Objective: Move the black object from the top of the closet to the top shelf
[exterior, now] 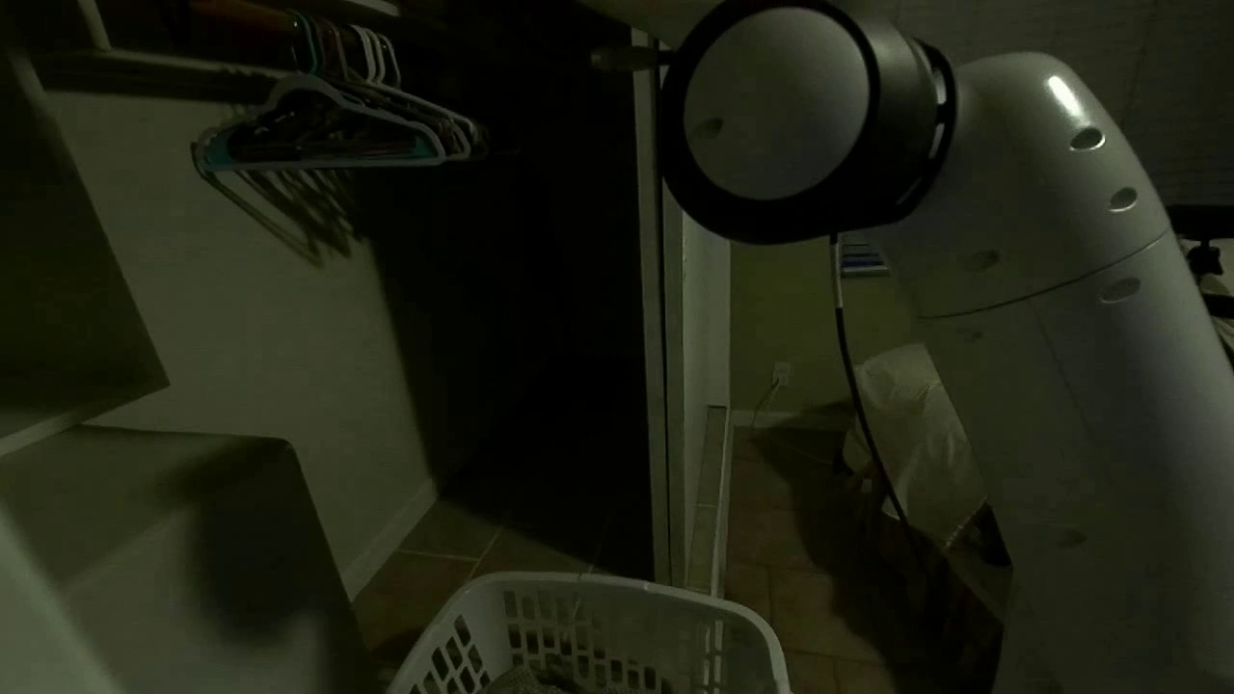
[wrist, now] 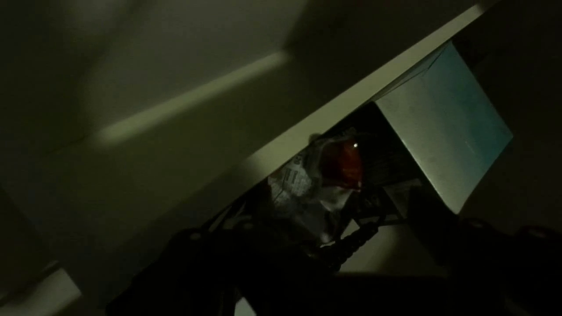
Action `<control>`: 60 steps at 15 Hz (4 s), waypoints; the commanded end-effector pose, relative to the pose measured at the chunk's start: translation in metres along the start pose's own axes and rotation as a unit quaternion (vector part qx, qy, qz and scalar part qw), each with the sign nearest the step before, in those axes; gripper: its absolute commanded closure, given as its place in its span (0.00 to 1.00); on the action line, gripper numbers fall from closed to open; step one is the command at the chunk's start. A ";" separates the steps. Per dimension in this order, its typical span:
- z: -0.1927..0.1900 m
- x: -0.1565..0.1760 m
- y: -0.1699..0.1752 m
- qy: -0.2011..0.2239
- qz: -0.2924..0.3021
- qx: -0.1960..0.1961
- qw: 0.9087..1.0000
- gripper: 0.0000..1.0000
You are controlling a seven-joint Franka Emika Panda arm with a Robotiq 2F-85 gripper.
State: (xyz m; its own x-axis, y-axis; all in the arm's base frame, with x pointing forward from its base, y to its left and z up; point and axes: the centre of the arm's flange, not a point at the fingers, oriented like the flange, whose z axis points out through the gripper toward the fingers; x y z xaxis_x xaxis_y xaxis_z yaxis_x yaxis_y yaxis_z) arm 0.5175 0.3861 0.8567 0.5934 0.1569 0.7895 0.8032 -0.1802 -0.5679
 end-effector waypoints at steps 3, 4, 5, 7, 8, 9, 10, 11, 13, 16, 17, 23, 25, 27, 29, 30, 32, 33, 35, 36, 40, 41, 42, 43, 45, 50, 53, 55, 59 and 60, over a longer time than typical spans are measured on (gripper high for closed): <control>0.010 0.042 0.003 0.001 -0.002 -0.010 1.000 0.66; 0.009 0.042 0.003 0.002 -0.003 -0.010 1.000 0.67; 0.009 0.043 0.004 0.002 -0.003 -0.011 1.000 0.67; 0.008 0.042 0.006 0.003 -0.002 -0.012 1.000 0.75; 0.007 0.042 0.007 0.003 -0.001 -0.012 1.000 0.82; 0.007 0.042 0.008 0.004 -0.002 -0.012 1.000 0.90; 0.007 0.042 0.009 0.004 -0.001 -0.012 1.000 0.96; 0.007 0.042 0.010 0.004 -0.001 -0.012 1.000 0.96; 0.006 0.041 0.013 0.005 0.000 -0.012 1.000 0.94; 0.002 0.040 0.010 0.010 0.001 0.002 1.000 0.91; -0.003 0.039 0.005 0.010 0.000 0.008 1.000 0.92; -0.036 0.021 -0.024 -0.026 -0.035 -0.002 0.999 0.94; -0.045 0.014 -0.031 -0.045 -0.039 0.001 0.998 0.93; -0.056 0.002 -0.028 -0.055 -0.046 0.006 0.997 0.93; -0.069 -0.010 -0.023 -0.062 -0.048 0.001 0.997 0.94; -0.075 -0.015 -0.020 -0.070 -0.046 -0.004 0.996 0.94; -0.082 -0.022 -0.015 -0.091 -0.040 -0.009 0.995 0.93; -0.084 -0.027 -0.013 -0.107 -0.034 -0.011 0.994 0.93; -0.084 -0.036 -0.009 -0.135 -0.026 -0.010 0.990 0.93; -0.081 -0.041 -0.007 -0.148 -0.022 -0.007 0.989 0.93; -0.062 -0.059 0.006 -0.175 -0.007 -0.004 0.985 0.94; -0.057 -0.062 0.013 -0.177 -0.004 -0.009 0.984 0.94; -0.049 -0.064 0.021 -0.174 0.001 -0.013 0.985 0.94; -0.043 -0.067 0.028 -0.173 0.007 -0.018 0.985 0.94; -0.032 -0.071 0.047 -0.166 0.020 -0.036 0.985 0.94; -0.006 -0.082 0.087 -0.129 0.053 -0.085 0.987 0.93; 0.011 -0.083 0.101 -0.092 0.064 -0.103 0.988 0.97; 0.011 -0.083 0.097 -0.087 0.064 -0.112 0.988 0.97; 0.011 -0.085 0.086 -0.076 0.068 -0.126 0.987 0.87; 0.012 -0.087 0.083 -0.074 0.070 -0.124 0.987 0.88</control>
State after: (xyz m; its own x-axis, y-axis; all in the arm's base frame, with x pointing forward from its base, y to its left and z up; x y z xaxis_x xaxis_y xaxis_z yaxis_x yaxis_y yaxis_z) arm 0.5569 0.3686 0.7553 0.7096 0.2734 0.6494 0.6971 -0.4068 -0.5904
